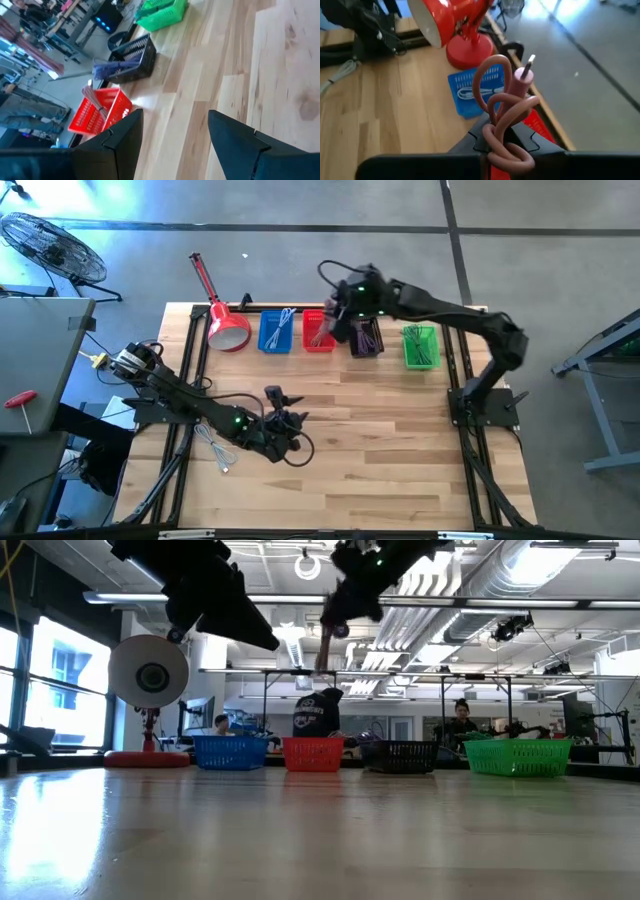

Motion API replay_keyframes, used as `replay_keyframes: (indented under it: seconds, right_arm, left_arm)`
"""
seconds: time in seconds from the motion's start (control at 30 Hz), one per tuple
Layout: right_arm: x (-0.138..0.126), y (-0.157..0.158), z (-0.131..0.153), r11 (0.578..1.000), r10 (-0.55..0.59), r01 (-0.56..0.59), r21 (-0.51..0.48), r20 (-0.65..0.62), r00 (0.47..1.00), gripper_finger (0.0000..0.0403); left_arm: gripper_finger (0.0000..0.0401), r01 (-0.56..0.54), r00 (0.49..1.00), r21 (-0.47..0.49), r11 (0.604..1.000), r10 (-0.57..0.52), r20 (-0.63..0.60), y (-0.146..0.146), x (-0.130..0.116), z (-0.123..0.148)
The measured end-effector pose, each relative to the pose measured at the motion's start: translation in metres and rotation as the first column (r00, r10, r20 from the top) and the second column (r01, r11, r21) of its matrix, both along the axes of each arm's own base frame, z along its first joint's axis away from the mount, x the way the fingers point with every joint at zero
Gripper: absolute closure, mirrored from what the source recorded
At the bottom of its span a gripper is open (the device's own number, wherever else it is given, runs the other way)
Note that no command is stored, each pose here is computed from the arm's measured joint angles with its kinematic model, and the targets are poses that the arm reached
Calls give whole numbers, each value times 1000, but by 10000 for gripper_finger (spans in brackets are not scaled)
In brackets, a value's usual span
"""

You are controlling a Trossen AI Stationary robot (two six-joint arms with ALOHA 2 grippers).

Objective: Pick & Place USB Port
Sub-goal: Put the pink charger cable into the red bin

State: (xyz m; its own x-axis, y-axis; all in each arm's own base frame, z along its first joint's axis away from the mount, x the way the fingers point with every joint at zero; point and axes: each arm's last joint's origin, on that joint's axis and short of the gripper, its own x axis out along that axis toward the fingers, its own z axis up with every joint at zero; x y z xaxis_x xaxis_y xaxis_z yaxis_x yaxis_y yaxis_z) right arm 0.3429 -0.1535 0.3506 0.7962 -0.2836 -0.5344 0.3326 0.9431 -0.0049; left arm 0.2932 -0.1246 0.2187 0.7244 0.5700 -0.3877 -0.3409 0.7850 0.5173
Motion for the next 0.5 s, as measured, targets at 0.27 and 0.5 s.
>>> replay_keyframes:
  seconds: [0.27,0.5]
  right_arm:
    - [28,-30,-47,999,-22,24,32,-60,998,386]
    - [31,-49,-70,997,-40,46,65,-98,994,386]
  left_arm:
    - [185,-45,998,-71,996,42,-49,3,-8,-8]
    - [185,-71,995,-107,992,62,-82,5,-12,-12]
